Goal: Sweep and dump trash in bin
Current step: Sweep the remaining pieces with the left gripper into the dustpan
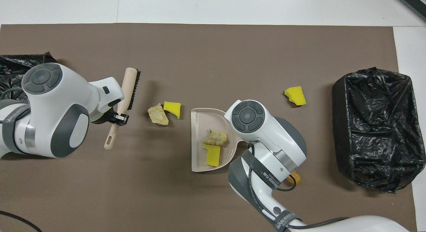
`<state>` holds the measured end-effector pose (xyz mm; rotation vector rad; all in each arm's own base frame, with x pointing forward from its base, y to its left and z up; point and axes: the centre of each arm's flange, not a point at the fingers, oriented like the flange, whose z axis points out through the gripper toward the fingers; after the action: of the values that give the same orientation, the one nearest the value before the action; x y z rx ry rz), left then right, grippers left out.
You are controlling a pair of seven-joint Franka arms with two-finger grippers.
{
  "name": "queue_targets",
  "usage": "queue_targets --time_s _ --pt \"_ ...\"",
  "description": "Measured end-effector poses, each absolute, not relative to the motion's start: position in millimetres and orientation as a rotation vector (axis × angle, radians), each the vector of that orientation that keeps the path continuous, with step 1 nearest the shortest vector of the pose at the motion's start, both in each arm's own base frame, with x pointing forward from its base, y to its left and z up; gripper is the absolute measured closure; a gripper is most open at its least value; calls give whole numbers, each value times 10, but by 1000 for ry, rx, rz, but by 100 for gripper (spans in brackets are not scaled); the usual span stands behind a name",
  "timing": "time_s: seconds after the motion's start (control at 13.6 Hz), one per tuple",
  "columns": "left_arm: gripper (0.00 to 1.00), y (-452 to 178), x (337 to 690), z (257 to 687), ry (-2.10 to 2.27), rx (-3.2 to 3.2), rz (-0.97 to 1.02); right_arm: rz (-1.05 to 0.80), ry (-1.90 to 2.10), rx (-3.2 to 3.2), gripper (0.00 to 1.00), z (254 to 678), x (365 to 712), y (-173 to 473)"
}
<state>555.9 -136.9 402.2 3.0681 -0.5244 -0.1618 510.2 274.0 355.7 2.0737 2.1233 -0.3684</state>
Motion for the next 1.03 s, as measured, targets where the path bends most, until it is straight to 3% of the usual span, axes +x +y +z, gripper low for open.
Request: queue_targets --time_s 0.29,0.52,0.74,1.03 --pt "74 -1496 5649 3625 -718 3009 -251 -368 2114 2081 67 3555 5101 2740" --pt "74 -1666 5579 3559 -755 2998 -278 -369 2114 2082 67 3553 5099 2739" --pt "74 -2042 5395 3543 -753 3003 -301 -369 2113 2083 67 3552 5099 2739" --pt "74 -2787 4899 3548 -716 3027 -338 -369 2113 2083 67 3552 5099 2739"
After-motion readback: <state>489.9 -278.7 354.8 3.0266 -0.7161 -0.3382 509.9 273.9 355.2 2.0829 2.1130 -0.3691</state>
